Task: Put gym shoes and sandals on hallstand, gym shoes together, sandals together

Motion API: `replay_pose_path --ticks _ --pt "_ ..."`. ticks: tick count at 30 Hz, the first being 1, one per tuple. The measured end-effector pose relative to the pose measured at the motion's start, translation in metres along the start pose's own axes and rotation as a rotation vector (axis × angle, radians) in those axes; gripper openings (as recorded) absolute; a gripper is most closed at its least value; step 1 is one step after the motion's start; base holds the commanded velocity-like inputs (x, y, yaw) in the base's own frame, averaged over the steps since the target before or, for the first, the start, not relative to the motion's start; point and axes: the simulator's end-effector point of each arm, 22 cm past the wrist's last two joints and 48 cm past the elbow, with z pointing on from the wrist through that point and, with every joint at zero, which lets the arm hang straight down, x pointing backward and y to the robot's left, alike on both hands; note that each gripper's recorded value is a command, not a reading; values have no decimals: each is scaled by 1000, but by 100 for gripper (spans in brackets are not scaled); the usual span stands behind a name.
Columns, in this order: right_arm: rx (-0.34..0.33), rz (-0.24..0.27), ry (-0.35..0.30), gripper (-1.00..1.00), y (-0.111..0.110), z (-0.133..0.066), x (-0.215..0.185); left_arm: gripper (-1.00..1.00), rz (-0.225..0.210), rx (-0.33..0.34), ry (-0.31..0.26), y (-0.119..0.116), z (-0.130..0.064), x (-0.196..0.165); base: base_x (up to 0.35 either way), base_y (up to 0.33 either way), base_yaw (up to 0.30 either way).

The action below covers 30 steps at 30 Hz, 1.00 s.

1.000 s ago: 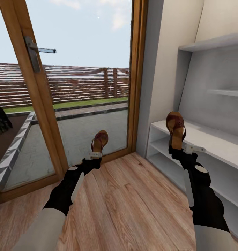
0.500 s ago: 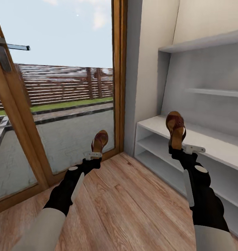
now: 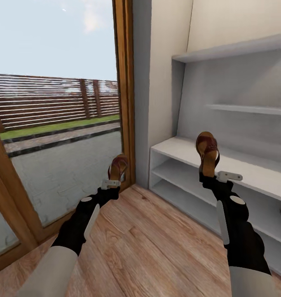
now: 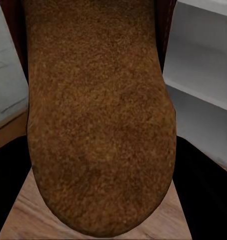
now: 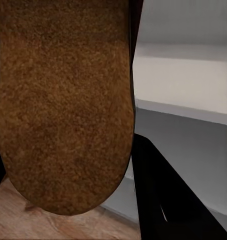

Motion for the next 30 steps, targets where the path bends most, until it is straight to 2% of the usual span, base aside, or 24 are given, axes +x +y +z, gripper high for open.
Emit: replay_pose_path --ticks 7,21,30 --pt "0 0 -1 -100 0 0 0 -100 -1 2 -1 -1 0 0 152 275 -292" --pt "0 0 -1 -100 0 0 -1 -100 -5 6 -1 -5 1 0 9 284 -292" --pt "0 0 0 -100 0 0 0 -100 -4 6 -3 -4 1 0 0 83 -292"
